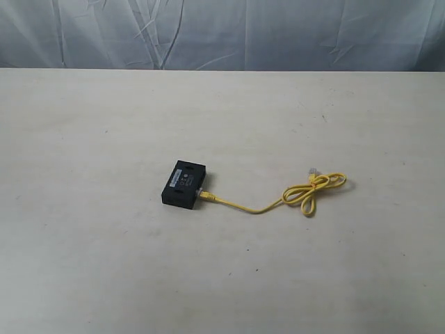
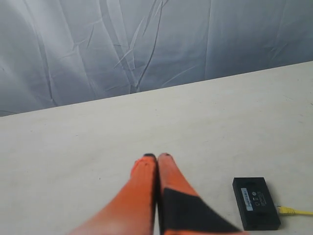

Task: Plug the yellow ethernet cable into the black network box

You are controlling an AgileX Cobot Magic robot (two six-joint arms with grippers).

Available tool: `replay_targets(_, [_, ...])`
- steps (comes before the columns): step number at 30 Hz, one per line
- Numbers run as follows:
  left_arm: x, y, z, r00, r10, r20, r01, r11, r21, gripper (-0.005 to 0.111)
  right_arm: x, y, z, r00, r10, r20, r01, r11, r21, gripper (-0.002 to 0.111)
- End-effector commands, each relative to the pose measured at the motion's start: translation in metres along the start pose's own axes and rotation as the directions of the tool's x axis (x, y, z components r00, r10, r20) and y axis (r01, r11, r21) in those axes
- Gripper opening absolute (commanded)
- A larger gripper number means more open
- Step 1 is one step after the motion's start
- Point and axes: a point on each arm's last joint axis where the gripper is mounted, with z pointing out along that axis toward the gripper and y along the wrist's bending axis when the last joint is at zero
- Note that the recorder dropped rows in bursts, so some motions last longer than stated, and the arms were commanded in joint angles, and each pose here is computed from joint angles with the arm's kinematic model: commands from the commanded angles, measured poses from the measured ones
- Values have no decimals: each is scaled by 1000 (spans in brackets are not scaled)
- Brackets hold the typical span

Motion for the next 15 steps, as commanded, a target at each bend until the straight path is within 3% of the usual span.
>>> replay_targets(1, [1,0,-1,1000,-1,6,1,1000,-3,0,0,-3,-16,996,-18,85,10,996,92,0])
replay_targets(10, [1,0,-1,1000,-1,6,1,1000,-3,0,6,0,-20,998,40,40,-43,996,75,0])
replay_targets(15, [1,0,-1,1000,-1,6,1,1000,-3,0,8,-7,-20,995,97,38,-102,984,147,0])
